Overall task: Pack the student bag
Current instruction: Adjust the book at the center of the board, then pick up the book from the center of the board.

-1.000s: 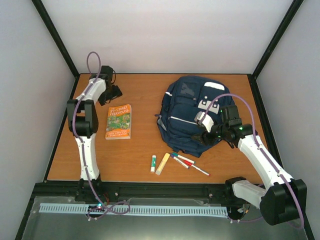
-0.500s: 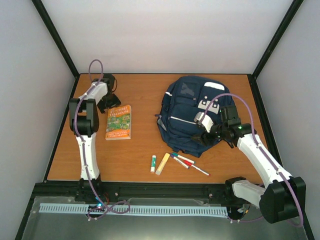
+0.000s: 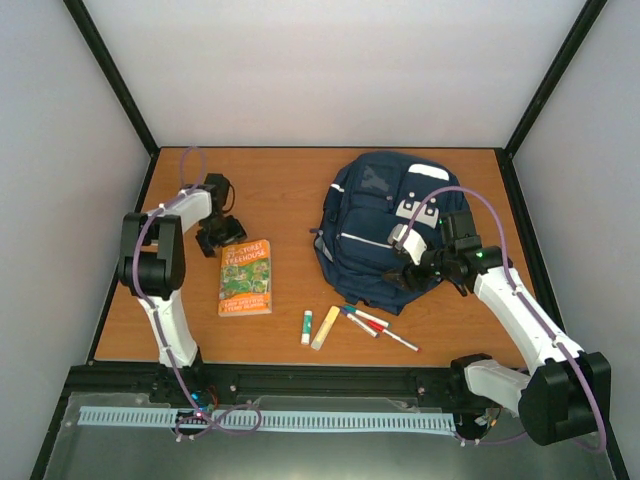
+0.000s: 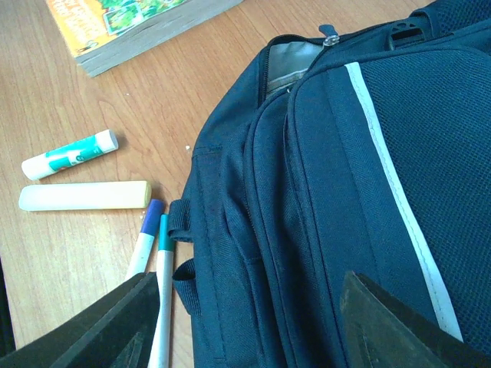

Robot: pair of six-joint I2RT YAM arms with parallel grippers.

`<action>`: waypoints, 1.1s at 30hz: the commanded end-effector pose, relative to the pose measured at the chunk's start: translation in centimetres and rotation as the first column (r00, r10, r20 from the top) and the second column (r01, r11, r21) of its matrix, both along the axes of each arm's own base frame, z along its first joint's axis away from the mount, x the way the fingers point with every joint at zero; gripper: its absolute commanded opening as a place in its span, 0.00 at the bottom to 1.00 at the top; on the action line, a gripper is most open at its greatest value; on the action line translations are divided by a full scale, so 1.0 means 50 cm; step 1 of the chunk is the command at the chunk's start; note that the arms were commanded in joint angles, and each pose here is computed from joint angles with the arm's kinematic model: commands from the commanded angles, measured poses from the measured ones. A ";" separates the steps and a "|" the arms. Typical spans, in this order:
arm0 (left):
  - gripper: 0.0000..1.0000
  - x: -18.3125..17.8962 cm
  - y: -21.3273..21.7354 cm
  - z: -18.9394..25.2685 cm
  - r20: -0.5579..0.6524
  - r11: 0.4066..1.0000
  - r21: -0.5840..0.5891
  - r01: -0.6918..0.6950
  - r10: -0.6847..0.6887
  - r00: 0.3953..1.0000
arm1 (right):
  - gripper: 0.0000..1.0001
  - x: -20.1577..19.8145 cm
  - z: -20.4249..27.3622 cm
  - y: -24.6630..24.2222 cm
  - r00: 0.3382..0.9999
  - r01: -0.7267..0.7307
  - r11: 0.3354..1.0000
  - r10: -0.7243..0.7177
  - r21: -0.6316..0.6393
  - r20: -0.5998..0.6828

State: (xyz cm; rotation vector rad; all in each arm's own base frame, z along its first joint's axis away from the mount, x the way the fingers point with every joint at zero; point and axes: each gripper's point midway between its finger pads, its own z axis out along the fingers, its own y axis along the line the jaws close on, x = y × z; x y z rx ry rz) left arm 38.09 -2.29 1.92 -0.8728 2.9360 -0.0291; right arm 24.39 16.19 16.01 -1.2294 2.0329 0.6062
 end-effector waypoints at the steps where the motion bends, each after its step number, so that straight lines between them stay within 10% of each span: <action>1: 0.78 -0.040 -0.059 0.002 0.013 0.995 -0.093 0.036 -0.035 0.999 | 0.67 -0.005 -0.007 0.002 1.000 -0.015 1.000 0.015 -0.004 -0.011; 11: 0.99 -0.020 0.008 0.153 0.241 0.999 0.050 0.021 -0.032 0.970 | 0.67 0.000 0.005 0.010 0.999 0.009 0.999 -0.008 0.033 -0.035; 23: 1.00 -0.102 -0.026 0.153 0.274 0.970 -0.240 0.032 0.036 0.961 | 0.66 0.071 0.152 0.132 0.974 -0.021 0.979 0.065 0.201 -0.215; 33: 1.00 -0.162 -0.051 0.090 0.190 0.946 -0.323 0.021 0.043 0.981 | 0.66 0.035 0.051 0.381 0.852 -0.189 0.969 0.241 0.157 -0.464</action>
